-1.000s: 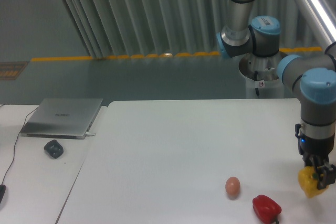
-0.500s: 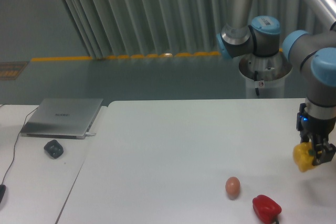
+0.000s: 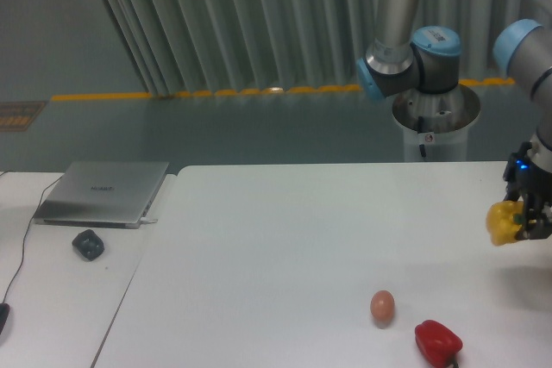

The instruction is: Place the yellow pepper in a basket

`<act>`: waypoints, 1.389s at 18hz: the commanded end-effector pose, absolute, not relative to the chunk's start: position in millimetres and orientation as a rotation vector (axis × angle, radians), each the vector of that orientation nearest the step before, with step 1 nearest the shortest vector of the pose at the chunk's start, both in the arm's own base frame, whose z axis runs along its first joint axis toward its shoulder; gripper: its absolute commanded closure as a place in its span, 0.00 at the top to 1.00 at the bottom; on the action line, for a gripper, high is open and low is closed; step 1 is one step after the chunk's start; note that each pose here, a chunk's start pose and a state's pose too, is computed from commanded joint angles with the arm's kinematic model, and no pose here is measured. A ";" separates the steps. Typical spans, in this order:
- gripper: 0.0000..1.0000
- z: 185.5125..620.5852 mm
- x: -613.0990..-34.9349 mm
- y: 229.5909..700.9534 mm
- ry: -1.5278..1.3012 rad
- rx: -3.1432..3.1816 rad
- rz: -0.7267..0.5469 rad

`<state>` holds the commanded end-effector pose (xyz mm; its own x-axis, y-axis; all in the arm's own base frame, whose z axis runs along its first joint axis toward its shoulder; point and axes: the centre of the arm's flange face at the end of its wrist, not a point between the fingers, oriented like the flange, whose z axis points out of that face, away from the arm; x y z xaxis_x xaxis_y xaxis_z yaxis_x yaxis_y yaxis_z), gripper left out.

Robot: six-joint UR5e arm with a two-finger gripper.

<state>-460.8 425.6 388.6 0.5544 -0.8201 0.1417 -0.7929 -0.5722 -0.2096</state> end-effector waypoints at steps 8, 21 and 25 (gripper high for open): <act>0.22 430.8 -481.7 418.0 1.278 -2.673 -0.099; 0.25 452.2 -541.9 407.6 1.206 -2.891 0.497; 0.25 439.3 -563.0 402.1 1.069 -2.926 0.565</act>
